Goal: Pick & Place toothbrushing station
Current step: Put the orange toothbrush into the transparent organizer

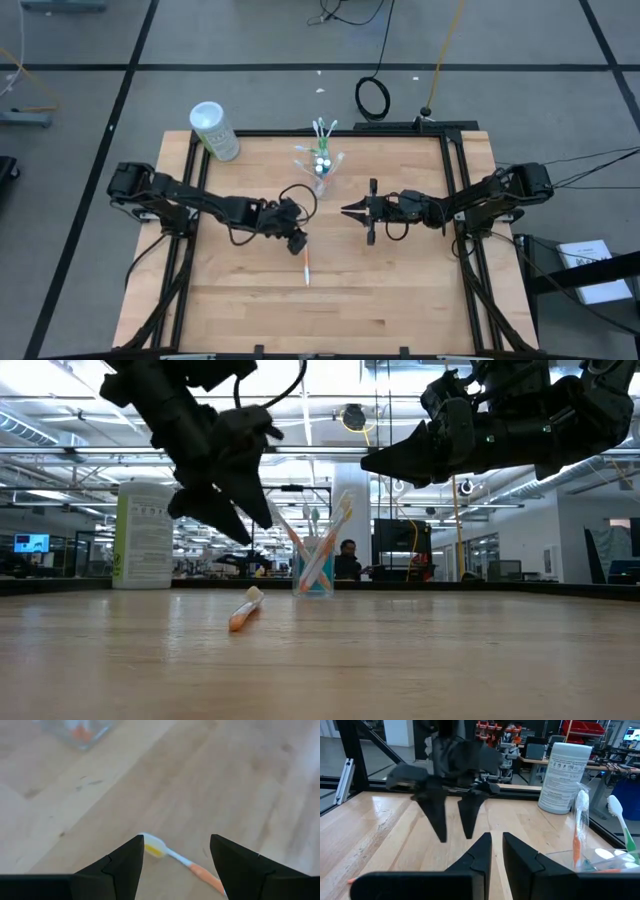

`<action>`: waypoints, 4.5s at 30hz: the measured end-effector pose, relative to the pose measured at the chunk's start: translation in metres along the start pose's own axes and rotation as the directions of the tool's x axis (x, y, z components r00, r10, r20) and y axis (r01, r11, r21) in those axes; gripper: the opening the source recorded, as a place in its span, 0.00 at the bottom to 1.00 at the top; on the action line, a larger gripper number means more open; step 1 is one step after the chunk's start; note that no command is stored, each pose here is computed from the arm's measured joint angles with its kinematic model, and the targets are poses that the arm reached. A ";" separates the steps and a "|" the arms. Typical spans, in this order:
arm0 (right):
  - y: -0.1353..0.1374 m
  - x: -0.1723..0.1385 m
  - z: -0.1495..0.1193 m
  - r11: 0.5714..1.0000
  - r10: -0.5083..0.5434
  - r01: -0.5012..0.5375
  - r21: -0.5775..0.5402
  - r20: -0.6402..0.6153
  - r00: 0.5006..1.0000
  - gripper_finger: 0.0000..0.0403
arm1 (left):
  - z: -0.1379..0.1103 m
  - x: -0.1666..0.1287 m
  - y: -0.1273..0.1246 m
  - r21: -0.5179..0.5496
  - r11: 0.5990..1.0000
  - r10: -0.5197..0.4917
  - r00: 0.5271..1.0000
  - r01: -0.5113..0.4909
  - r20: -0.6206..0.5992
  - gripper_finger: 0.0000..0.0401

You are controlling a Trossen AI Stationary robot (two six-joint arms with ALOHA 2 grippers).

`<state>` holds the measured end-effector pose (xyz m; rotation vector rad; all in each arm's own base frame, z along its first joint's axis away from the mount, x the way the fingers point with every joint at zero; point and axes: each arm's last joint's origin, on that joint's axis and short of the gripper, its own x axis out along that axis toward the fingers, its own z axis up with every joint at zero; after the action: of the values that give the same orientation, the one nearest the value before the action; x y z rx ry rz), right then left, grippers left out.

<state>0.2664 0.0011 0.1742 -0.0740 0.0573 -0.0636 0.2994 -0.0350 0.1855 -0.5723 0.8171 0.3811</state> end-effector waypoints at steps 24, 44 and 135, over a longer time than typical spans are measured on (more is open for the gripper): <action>0.000 0.000 0.001 1.000 -0.001 0.001 0.007 0.008 1.000 0.10 | -0.015 0.035 0.008 -0.151 0.985 0.069 0.992 -0.084 -0.103 0.59; 0.000 0.000 0.002 1.000 -0.001 0.001 0.008 0.016 1.000 0.10 | -0.022 0.060 0.008 -0.192 0.976 0.076 0.990 -0.098 -0.120 0.59; 0.000 0.000 0.000 1.000 -0.001 0.001 0.004 -0.001 1.000 0.10 | 0.124 -0.052 0.036 0.321 0.936 -0.178 0.600 -0.140 0.780 0.01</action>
<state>0.2664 0.0011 0.1741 -0.0702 0.0580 -0.0648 0.3184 0.0639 0.2818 -0.0180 -0.0283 0.4081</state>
